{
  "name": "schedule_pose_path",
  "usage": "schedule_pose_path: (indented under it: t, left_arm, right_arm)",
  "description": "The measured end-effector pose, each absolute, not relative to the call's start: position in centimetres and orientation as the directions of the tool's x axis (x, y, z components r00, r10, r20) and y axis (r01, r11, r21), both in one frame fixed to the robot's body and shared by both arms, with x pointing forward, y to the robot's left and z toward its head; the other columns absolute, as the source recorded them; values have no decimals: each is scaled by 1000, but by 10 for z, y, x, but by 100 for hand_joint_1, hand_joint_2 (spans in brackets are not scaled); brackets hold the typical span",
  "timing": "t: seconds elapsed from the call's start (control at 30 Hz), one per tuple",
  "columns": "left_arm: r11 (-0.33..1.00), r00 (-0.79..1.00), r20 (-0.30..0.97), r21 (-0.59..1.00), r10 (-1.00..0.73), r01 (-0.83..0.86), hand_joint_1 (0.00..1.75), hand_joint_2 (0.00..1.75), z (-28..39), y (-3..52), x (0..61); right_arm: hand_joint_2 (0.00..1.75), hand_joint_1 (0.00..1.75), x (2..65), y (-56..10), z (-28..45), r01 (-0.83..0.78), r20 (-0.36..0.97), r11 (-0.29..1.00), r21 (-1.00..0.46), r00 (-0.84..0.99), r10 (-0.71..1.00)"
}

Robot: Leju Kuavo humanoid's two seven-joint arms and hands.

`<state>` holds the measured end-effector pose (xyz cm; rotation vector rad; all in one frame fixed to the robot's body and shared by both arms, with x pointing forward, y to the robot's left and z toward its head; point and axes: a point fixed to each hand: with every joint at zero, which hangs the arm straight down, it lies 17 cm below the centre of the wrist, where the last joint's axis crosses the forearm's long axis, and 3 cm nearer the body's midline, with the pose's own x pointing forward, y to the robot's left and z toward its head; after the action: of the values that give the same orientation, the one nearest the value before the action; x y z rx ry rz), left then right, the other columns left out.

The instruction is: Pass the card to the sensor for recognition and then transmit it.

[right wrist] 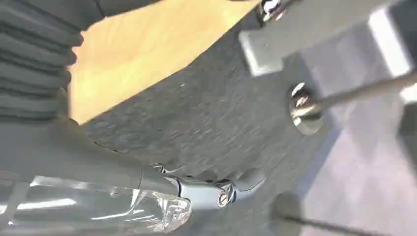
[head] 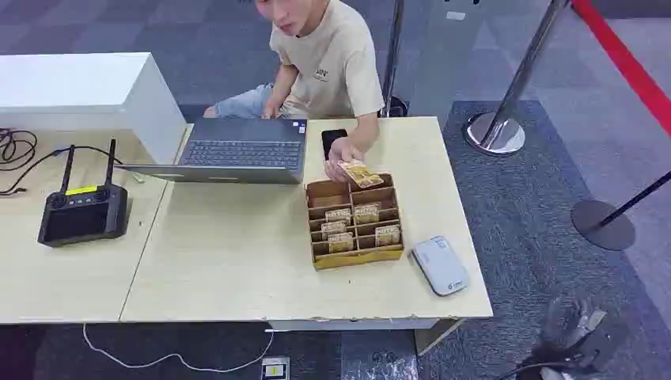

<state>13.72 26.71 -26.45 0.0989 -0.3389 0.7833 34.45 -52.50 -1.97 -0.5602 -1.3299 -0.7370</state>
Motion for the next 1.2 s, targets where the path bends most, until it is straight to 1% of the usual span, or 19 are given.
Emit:
schedule_pose_path:
  t: [0.13,0.17,0.53,0.73,0.93,0.97,1.2]
  left_arm:
    - [709,659,337,-36,672,-704,0,0,-264,267,139]
    - [710,660,338,-36,670,-703,0,0,-264,267,140]
    - [722,670,344,-35,658,-691,0,0,-263,266,145]
    - [730,678,343,-36,651,-682,0,0,-263,265,147]
    - [740,687,344,-37,640,-672,0,0,-262,264,150]
    - [741,688,345,-37,639,-670,0,0,-262,264,151]
    - [754,701,344,-34,625,-656,0,0,-262,265,153]
  right_arm:
    - [175,0,372,-513,20,703,997,711,25,32,-66]
    - [0,0,379,-509,31,691,999,723,18,20,-45]
    - [0,0,439,-447,142,561,969,821,-105,-127,210]
    - [0,0,457,-403,197,509,912,837,-201,-214,349]
    - [0,0,464,-357,246,482,825,826,-293,-309,473]
    - [175,0,465,-348,255,479,805,822,-309,-328,494]
    - [175,0,460,-298,305,498,652,764,-411,-425,628]
